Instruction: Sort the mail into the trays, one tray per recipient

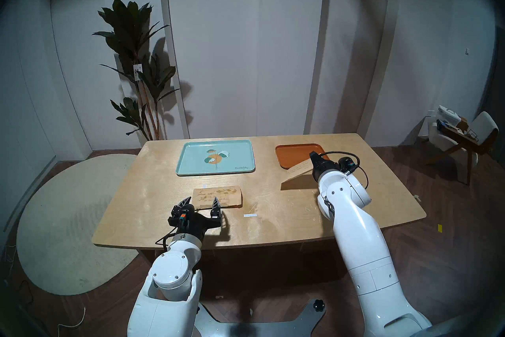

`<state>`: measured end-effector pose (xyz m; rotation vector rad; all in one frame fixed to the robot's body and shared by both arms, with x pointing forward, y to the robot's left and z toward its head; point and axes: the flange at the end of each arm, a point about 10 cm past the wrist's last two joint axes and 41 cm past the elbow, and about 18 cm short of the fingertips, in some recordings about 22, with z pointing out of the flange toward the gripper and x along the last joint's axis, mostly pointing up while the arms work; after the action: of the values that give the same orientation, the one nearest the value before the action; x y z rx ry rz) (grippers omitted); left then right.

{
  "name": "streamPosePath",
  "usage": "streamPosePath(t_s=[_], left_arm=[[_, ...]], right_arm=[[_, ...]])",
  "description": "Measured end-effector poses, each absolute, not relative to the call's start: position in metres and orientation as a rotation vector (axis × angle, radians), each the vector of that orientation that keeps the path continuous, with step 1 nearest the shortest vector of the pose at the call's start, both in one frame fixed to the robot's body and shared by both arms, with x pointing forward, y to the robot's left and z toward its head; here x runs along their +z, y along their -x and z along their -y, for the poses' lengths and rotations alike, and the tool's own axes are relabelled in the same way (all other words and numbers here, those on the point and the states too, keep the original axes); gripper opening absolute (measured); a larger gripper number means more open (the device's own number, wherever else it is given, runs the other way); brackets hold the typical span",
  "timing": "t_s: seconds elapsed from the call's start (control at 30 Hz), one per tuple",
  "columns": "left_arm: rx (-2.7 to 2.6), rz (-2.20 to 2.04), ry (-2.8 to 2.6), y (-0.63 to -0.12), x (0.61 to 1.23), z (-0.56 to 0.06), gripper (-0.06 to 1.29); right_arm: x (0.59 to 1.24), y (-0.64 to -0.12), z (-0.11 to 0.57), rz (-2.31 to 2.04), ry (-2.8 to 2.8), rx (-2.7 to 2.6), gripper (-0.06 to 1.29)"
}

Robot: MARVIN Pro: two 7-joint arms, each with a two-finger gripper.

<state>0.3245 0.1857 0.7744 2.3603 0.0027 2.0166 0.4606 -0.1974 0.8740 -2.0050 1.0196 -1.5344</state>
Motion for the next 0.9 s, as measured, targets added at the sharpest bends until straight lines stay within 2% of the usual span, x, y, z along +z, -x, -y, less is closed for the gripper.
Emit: streamPosePath(t_s=[0.9], left_arm=[[2.014, -0.003, -2.362, -0.325, 0.774, -0.186, 1.22]], right_arm=[[0.883, -0.531, 0.255, -0.94, 2.12, -1.644, -0.03]])
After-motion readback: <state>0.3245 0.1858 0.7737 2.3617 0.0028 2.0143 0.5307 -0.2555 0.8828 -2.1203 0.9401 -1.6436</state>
